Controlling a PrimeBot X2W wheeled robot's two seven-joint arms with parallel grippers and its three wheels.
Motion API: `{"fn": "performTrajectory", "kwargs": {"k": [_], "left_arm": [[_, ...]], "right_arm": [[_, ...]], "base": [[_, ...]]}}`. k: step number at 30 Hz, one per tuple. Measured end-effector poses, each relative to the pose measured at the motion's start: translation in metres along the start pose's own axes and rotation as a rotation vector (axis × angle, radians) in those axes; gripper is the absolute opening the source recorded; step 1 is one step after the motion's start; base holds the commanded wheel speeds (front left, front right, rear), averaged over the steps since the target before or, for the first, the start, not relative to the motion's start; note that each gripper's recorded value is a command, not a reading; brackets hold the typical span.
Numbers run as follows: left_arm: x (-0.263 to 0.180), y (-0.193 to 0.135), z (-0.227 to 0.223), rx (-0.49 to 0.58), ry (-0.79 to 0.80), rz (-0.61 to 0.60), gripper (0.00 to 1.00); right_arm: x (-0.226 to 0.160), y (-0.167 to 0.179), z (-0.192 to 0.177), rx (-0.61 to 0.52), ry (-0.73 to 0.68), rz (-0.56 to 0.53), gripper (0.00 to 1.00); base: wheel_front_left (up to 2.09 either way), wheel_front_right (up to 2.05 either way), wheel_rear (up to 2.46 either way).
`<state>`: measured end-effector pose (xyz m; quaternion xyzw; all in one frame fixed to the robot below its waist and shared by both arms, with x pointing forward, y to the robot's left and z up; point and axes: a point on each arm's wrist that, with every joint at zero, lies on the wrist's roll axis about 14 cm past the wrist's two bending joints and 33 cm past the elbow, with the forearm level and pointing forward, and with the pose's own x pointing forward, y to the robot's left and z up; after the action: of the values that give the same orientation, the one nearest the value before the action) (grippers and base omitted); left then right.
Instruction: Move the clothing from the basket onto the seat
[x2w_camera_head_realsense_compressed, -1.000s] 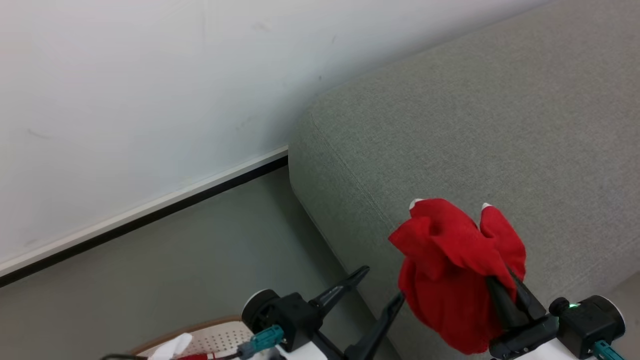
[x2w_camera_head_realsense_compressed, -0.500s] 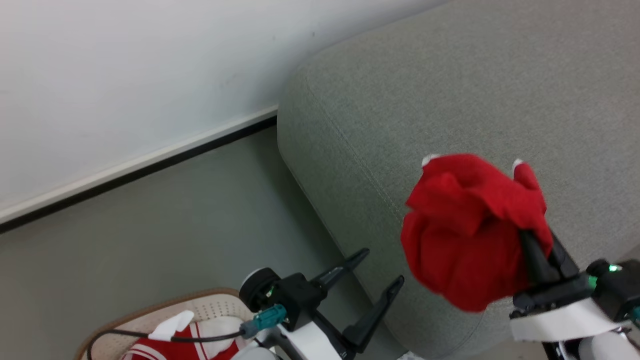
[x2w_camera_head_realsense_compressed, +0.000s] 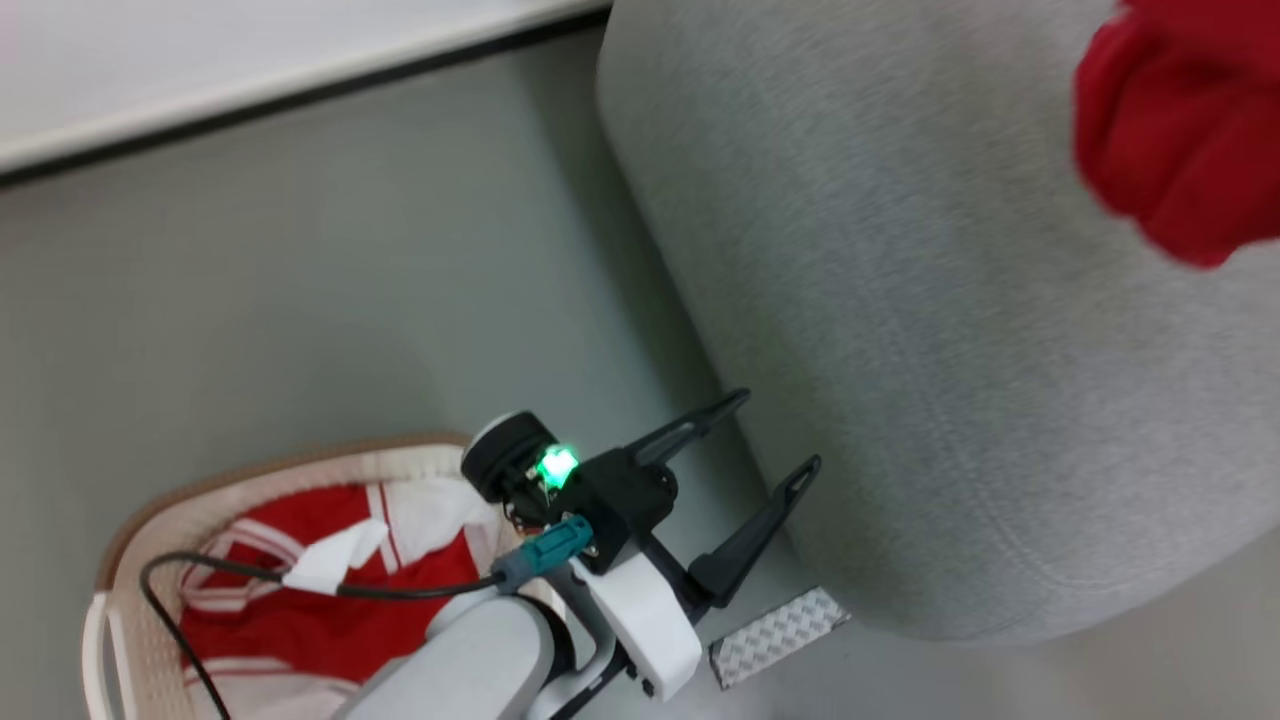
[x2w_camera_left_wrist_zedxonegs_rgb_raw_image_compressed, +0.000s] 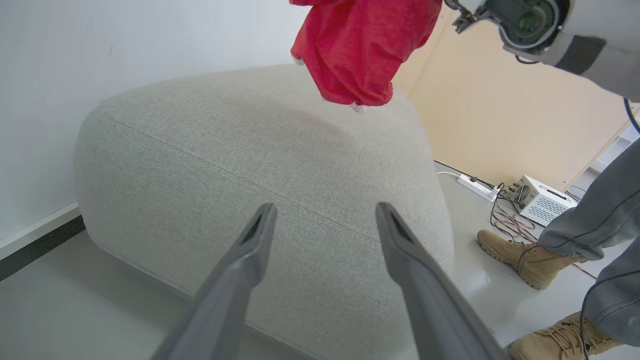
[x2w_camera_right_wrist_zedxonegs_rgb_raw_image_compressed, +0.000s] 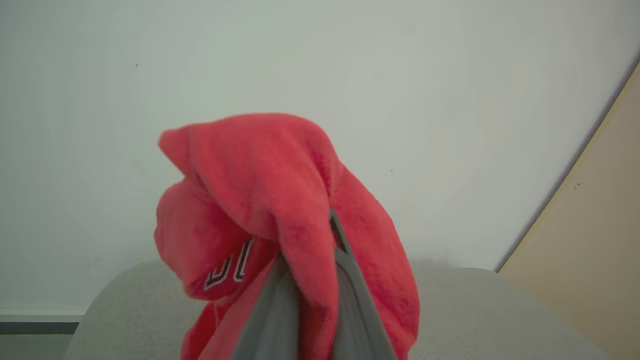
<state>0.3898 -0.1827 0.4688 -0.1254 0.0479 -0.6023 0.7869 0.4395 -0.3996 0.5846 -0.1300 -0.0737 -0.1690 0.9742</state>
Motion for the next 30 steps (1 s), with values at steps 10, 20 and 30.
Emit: {"fn": "performTrajectory", "kwargs": {"k": [10,20,30], "left_arm": [[-0.025,0.065,-0.043,-0.027,0.069,0.138,1.00],[-0.052,0.082,-0.073,-0.078,0.126,0.224,1.00],[-0.054,0.074,-0.051,-0.039,0.114,0.230,1.00]], "right_arm": [[0.096,0.006,-0.049,-0.118,0.084,-0.014,0.00],[0.093,0.008,-0.152,-0.089,0.336,-0.082,0.00],[0.073,0.011,-0.140,-0.094,0.347,-0.066,1.00]], "base": [[0.00,0.00,0.00],[0.00,0.00,0.00],[0.00,0.00,0.00]]}}
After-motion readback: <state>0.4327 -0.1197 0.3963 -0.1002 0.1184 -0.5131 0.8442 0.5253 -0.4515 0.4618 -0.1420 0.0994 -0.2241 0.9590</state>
